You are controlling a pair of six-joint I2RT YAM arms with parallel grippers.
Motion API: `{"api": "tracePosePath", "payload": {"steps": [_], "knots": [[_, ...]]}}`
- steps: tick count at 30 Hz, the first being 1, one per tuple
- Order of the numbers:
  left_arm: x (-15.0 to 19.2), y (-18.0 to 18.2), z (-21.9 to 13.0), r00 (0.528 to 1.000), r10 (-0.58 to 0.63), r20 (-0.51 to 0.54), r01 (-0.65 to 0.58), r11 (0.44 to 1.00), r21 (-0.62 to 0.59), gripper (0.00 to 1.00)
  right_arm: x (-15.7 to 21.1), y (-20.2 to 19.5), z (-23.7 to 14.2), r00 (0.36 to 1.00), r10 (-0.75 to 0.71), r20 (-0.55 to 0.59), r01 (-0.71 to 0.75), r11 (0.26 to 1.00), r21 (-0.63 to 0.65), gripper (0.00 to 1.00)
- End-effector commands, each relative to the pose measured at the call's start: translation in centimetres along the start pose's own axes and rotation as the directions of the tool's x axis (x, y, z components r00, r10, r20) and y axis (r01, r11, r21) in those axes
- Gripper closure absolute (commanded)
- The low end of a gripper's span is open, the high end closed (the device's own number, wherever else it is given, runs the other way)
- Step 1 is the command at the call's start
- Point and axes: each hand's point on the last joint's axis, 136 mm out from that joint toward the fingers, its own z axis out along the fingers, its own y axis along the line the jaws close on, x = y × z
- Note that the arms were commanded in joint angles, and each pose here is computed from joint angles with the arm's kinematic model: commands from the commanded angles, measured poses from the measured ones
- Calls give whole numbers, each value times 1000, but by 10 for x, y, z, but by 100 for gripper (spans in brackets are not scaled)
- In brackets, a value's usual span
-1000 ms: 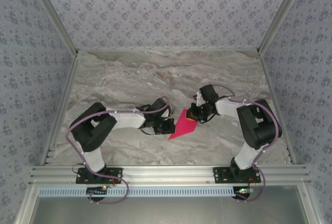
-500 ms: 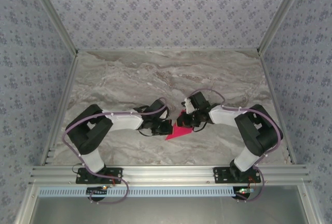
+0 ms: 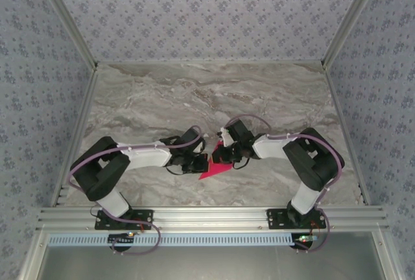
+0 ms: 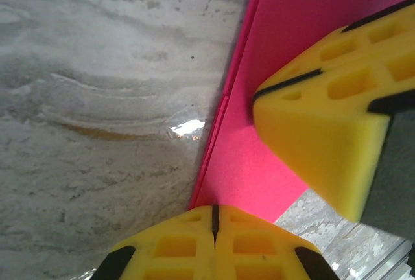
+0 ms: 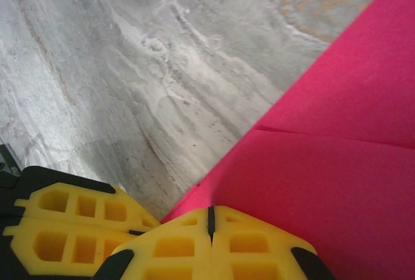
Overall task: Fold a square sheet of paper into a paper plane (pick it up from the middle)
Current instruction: Fourth fold the wing at the center of the table.
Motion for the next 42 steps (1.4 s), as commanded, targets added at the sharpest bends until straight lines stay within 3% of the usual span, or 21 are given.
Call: {"api": "tracePosePath", "payload": {"steps": [1,11,20,24,28,32,39,42], "knots": [[18,34,4,997,-58,-48,52,991,-125,100,13,4,8,999,26,-40,-27,999,-20,100],[20,39,4,996,-75,-52,66,987,-148,100,12,-18,-1,997,71,-15,-71,997,32,99],[34,56,9,988,-128,-84,110,975,-192,100,-37,-113,-53,956,208,206,-242,958,155,99],[31,53,6,990,-119,-73,104,978,-182,100,-61,-134,-80,911,273,307,-330,932,149,99],[24,43,3,994,-95,-56,85,984,-156,100,-73,-112,-103,897,241,370,-301,947,110,99],[16,34,2,996,-78,-37,73,989,-127,100,-66,-73,-104,915,184,359,-227,971,79,99],[4,20,-1,998,-59,7,59,995,-74,100,-34,-19,-54,962,165,218,-167,986,-8,100],[0,13,-2,999,-46,23,47,998,-48,100,-25,-16,-35,971,178,159,-178,984,-13,100]]}}
